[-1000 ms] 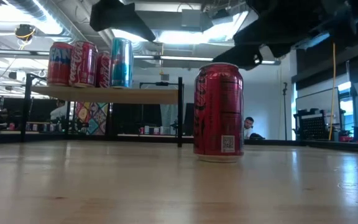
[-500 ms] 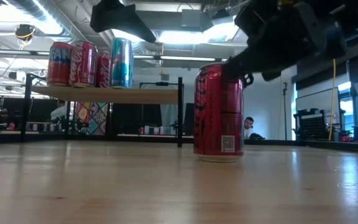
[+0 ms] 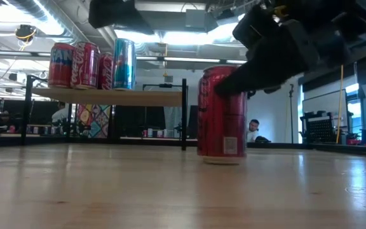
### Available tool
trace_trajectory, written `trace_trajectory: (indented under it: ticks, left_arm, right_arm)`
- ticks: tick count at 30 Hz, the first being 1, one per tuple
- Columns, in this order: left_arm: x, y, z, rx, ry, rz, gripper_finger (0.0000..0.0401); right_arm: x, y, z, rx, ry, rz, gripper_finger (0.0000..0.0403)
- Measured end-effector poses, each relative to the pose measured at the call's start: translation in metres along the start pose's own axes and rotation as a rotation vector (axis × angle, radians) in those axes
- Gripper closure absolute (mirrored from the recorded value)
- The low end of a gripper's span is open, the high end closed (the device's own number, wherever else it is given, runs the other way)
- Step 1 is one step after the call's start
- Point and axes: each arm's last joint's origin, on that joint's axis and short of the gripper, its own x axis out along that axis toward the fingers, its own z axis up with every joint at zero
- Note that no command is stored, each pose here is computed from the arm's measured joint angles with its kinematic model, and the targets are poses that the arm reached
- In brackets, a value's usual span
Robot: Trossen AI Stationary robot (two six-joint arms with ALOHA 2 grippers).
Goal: Place canned beverage on shelf
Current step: Put the top red-black soda can on the shelf
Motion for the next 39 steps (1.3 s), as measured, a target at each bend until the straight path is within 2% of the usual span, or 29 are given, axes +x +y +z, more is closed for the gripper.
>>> trace_trajectory:
  ticks: [2, 8, 17, 21, 23, 30, 36, 39]
  left_arm:
    - [-0.011, 0.001, 0.005, -0.010, -0.008, -0.025, 0.0064]
    - [-0.058, 0.010, 0.020, -0.008, -0.069, -0.065, 0.0064]
    - [-0.133, 0.045, 0.043, 0.047, -0.191, -0.114, 0.0064]
    - [-0.156, 0.059, 0.051, 0.095, -0.267, -0.115, 0.0064]
    - [-0.163, 0.065, 0.054, 0.118, -0.294, -0.114, 0.0064]
    - [-0.172, 0.077, 0.061, 0.166, -0.333, -0.076, 0.0064]
    - [-0.170, 0.083, 0.067, 0.124, -0.348, -0.048, 0.0064]
    - [-0.170, 0.086, 0.069, 0.081, -0.356, -0.039, 0.0064]
  right_arm:
    - [-0.001, -0.001, 0.008, -0.002, -0.005, 0.015, 0.0132]
    - [-0.014, -0.023, 0.049, -0.029, -0.030, 0.079, 0.0132]
    - [-0.041, -0.098, 0.139, -0.020, -0.014, 0.238, 0.0132]
    - [-0.045, -0.130, 0.166, -0.024, -0.026, 0.243, 0.0132]
    - [-0.047, -0.145, 0.177, -0.036, -0.045, 0.209, 0.0132]
    - [-0.044, -0.196, 0.189, -0.089, -0.083, 0.103, 0.0132]
    - [-0.035, -0.240, 0.188, -0.149, -0.146, 0.142, 0.0132]
    - [-0.030, -0.261, 0.186, -0.167, -0.168, 0.202, 0.0132]
